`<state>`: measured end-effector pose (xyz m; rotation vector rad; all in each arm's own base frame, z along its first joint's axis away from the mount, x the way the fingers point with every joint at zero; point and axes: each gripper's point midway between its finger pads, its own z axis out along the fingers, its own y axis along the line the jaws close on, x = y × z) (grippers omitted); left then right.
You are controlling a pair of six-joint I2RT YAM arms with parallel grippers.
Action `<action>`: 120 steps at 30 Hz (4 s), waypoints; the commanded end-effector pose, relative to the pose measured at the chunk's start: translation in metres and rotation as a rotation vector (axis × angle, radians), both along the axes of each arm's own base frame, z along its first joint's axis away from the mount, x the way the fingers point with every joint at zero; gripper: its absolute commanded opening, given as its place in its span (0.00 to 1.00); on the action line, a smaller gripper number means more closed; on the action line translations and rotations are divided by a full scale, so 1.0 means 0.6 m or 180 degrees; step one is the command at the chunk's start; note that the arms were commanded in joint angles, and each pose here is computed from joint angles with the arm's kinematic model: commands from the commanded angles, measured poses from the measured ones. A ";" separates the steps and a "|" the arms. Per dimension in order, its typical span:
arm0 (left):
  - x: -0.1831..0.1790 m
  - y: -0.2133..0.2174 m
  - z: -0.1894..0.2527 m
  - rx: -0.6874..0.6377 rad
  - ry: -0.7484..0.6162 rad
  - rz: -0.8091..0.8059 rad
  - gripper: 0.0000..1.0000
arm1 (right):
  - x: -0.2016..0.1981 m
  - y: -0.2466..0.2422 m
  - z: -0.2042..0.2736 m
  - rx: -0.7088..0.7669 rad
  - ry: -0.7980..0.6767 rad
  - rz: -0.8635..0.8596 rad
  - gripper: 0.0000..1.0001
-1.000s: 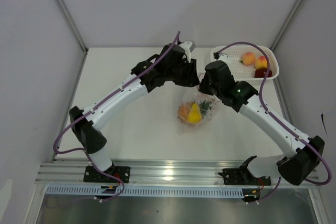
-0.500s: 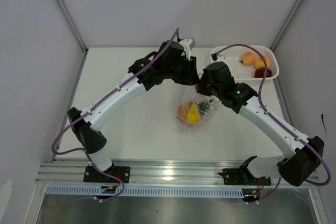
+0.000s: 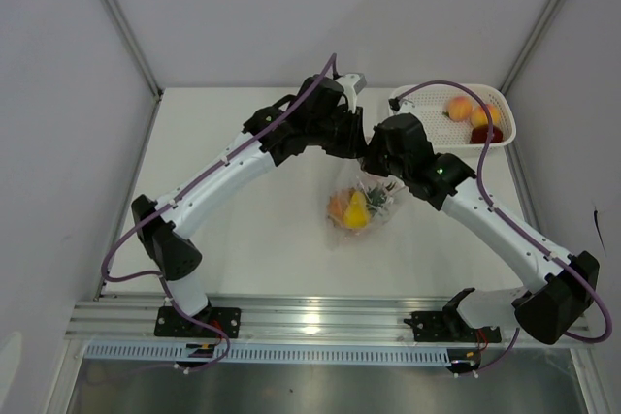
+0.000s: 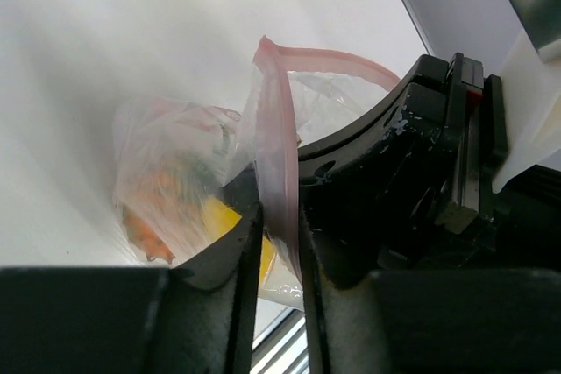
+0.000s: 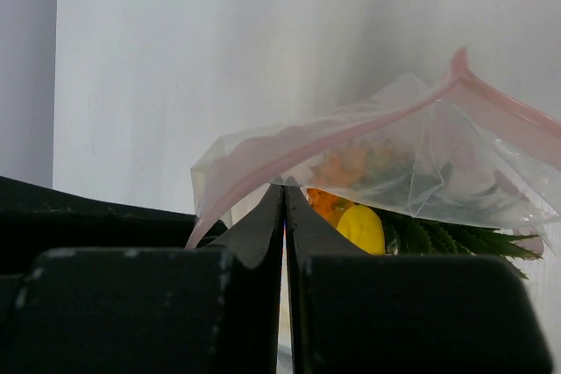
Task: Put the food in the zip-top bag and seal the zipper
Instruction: Adjust the zipper food storage bag at the center of the board, then pick up the fake fruit from the bin.
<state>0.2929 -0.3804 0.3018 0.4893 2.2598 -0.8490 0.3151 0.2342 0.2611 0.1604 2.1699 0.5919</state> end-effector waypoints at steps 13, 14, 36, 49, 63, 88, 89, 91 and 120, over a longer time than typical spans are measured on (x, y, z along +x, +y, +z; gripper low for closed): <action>0.003 0.022 0.006 -0.0102 0.0009 -0.0162 0.00 | -0.006 -0.052 0.048 -0.0255 -0.0228 -0.0218 0.07; 0.003 0.023 0.012 -0.0149 0.0003 -0.0194 0.00 | -0.009 -0.059 0.062 -0.0264 -0.0269 -0.0233 0.17; -0.027 0.063 0.119 -0.0701 -0.0314 -0.0364 0.01 | 0.026 -0.152 0.150 -0.0174 -0.0556 -0.0427 0.66; 0.004 0.069 0.085 -0.0650 -0.0032 -0.0009 0.01 | 0.131 -0.257 0.190 0.0121 -0.0656 -0.0871 0.99; 0.020 0.058 0.085 -0.0859 0.0463 0.0121 0.00 | 0.258 -0.433 0.044 -0.0400 0.0077 -0.1678 0.99; 0.033 0.089 0.052 -0.0590 -0.0279 0.0070 0.01 | 0.533 -0.514 -0.172 -0.1167 0.0186 -0.1585 0.99; 0.035 0.088 0.050 -0.0590 -0.0273 0.0067 0.01 | 0.539 -0.517 -0.165 -0.1193 0.0150 -0.1624 1.00; 0.036 0.086 0.057 -0.0604 -0.0303 0.0056 0.01 | 0.538 -0.524 -0.190 -0.1303 0.0249 -0.1732 0.99; 0.044 0.081 0.041 -0.0591 -0.0189 0.0040 0.00 | 0.549 -0.565 -0.292 -0.1955 0.0379 -0.1754 0.89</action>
